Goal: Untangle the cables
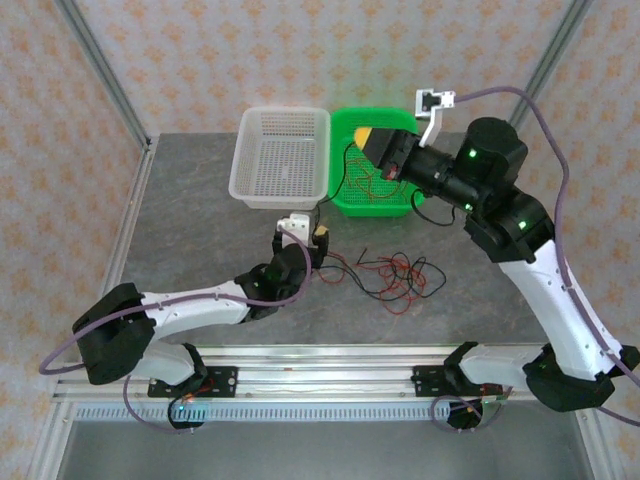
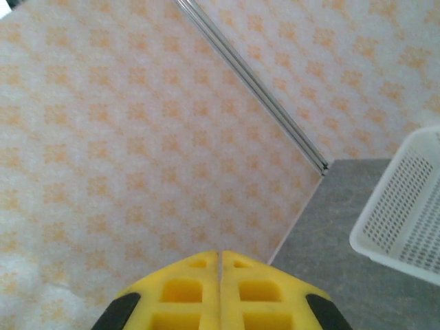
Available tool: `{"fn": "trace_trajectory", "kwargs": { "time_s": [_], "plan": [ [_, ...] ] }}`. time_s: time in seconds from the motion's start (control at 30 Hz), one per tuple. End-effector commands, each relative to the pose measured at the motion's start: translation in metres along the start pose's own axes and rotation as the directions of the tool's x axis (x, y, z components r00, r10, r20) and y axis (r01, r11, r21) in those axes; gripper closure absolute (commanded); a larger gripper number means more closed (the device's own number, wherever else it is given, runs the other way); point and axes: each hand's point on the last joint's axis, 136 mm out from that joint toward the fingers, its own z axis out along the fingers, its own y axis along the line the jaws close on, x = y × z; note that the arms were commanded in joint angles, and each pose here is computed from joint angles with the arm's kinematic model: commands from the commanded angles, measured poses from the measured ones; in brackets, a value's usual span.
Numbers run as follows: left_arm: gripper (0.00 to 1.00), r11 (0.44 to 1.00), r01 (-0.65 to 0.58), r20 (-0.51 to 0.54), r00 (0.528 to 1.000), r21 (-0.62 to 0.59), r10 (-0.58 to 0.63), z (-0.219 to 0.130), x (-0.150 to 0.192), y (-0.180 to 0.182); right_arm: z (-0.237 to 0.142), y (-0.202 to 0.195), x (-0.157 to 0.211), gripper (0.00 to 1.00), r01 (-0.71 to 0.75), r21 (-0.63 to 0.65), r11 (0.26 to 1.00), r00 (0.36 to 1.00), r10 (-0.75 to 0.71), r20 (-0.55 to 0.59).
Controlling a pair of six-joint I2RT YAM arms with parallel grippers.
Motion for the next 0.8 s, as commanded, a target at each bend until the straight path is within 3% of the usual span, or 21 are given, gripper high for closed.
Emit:
{"fn": "trace_trajectory", "kwargs": {
  "time_s": [0.0, 0.3, 0.77],
  "plan": [
    [0.34, 0.998, 0.069, -0.001, 0.998, 0.009, -0.069, -0.006, 0.007, 0.009, 0.006, 0.007, -0.018, 1.00, 0.050, -0.008, 0.999, 0.998, -0.050, 0.038],
    [0.26, 0.988, 0.142, 0.008, 0.990, 0.052, -0.143, -0.040, 0.013, 0.038, 0.046, 0.002, -0.048, 1.00, 0.124, 0.016, 0.992, 0.986, -0.125, 0.113],
    [0.26, 0.964, 0.263, 0.015, 0.964, 0.029, -0.264, -0.072, 0.015, 0.075, 0.141, -0.045, -0.065, 1.00, 0.177, 0.089, 0.980, 0.977, -0.186, 0.108]
  ]
}}
